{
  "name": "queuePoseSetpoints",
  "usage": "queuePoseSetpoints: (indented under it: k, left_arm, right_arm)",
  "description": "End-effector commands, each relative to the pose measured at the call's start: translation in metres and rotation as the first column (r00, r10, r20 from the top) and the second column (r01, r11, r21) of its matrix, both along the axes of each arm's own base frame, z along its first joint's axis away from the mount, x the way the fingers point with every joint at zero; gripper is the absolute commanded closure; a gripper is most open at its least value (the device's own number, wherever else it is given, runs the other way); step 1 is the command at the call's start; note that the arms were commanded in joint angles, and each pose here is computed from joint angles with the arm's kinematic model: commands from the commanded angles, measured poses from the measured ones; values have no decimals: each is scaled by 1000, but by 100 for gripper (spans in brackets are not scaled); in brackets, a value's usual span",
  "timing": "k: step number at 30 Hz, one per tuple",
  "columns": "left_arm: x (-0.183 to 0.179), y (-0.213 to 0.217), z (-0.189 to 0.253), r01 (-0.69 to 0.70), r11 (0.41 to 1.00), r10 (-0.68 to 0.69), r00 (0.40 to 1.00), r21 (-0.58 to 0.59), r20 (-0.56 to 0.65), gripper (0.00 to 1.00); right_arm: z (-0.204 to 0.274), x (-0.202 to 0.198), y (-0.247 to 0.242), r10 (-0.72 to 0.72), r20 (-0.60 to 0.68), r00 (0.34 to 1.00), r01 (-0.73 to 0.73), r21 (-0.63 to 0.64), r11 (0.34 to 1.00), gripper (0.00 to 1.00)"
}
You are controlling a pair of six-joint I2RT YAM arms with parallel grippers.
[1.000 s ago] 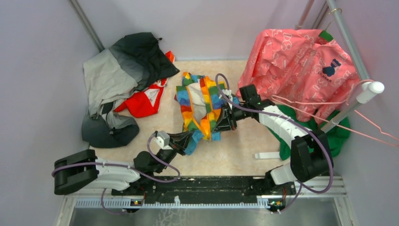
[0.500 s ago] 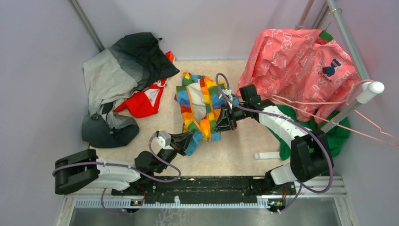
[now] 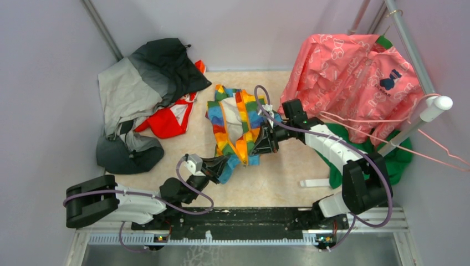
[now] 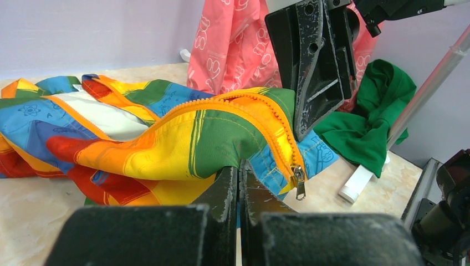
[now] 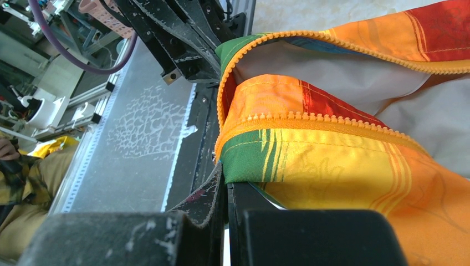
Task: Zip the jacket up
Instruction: Insert the zipper into the jacket.
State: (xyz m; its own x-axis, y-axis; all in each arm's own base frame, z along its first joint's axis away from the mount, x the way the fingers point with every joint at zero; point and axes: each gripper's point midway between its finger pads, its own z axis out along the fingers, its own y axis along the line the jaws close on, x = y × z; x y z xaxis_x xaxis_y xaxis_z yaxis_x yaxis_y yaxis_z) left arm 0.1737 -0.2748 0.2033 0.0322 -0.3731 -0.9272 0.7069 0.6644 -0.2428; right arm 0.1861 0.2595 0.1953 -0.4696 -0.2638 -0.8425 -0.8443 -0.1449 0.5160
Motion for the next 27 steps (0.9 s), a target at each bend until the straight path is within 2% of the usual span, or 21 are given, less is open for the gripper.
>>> queuePoseSetpoints:
  k: [1,27]
  left_arm:
    - [-3,-1,15,13,998,-13,1000,-69,6,100]
    - [1,1,15,-6,993,2,999,-114,-35,100]
  right_arm:
    - [12,1,1,12,50,999,-14,44,999,100]
    - [12,1,2,11,36,999,-13,50,999,100]
